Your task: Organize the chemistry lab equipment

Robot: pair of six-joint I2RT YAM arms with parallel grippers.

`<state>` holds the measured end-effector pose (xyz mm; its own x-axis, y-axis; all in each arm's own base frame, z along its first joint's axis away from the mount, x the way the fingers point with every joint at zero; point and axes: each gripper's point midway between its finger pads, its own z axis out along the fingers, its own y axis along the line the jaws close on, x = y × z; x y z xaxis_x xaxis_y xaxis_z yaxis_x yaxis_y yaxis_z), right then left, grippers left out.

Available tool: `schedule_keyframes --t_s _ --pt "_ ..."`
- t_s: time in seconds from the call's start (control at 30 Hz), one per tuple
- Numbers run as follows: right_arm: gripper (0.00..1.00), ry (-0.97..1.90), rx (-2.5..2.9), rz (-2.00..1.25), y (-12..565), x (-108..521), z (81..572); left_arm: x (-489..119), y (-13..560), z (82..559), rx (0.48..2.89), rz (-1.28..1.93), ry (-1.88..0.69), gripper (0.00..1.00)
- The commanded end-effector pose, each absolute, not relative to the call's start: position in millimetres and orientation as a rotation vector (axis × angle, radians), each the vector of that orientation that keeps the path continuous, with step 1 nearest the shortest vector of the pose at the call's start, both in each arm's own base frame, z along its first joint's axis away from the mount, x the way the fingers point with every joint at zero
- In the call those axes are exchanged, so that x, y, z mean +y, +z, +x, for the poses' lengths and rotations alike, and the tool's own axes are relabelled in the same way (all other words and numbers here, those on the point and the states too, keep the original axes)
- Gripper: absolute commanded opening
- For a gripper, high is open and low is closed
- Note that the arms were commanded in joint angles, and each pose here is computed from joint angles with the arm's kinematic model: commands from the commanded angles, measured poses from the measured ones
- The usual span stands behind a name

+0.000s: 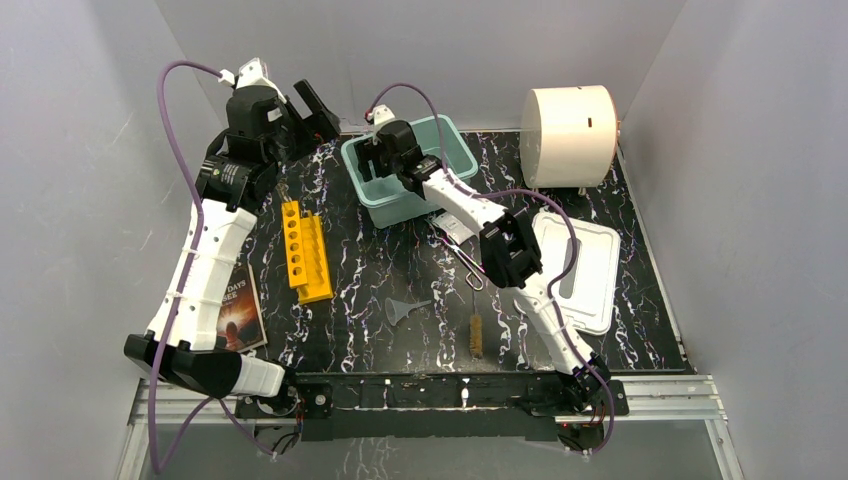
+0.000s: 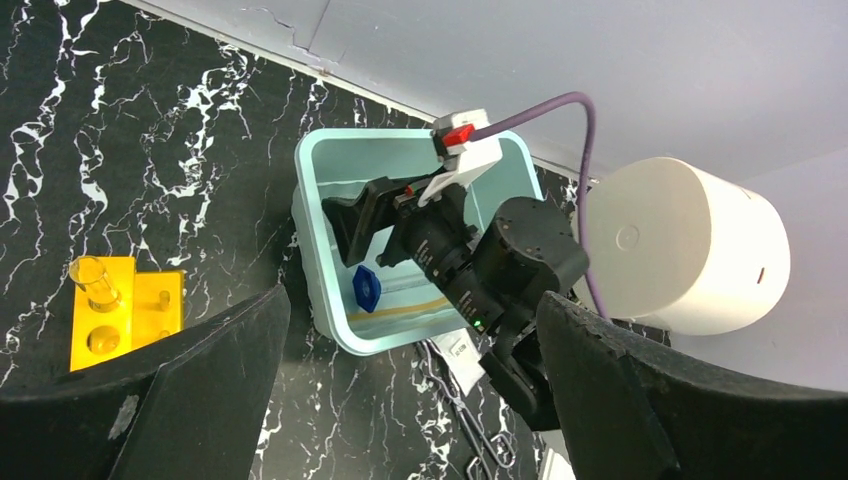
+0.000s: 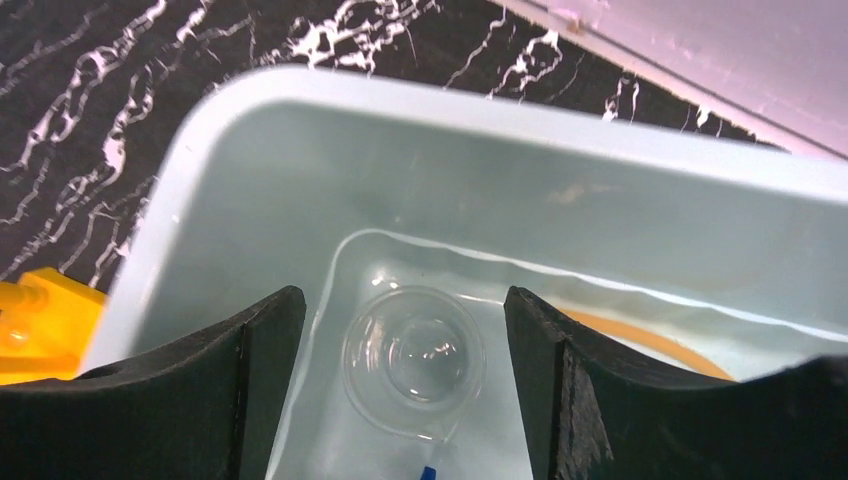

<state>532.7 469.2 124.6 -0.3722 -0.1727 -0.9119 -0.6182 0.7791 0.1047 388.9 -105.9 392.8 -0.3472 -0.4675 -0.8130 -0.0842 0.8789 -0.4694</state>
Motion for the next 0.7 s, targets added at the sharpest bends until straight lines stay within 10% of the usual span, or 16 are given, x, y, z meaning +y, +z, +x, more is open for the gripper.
schedule_keyframes --t_s 0.0,0.67 --pt "0.82 0.576 1.822 -0.53 199.2 467.6 539.0 -104.4 402.9 382.9 1.883 -0.373 -0.409 0.93" --pt "0.84 0.589 1.839 -0.536 307.7 389.8 446.4 -92.6 427.9 358.3 1.809 -0.259 -0.358 0.95"
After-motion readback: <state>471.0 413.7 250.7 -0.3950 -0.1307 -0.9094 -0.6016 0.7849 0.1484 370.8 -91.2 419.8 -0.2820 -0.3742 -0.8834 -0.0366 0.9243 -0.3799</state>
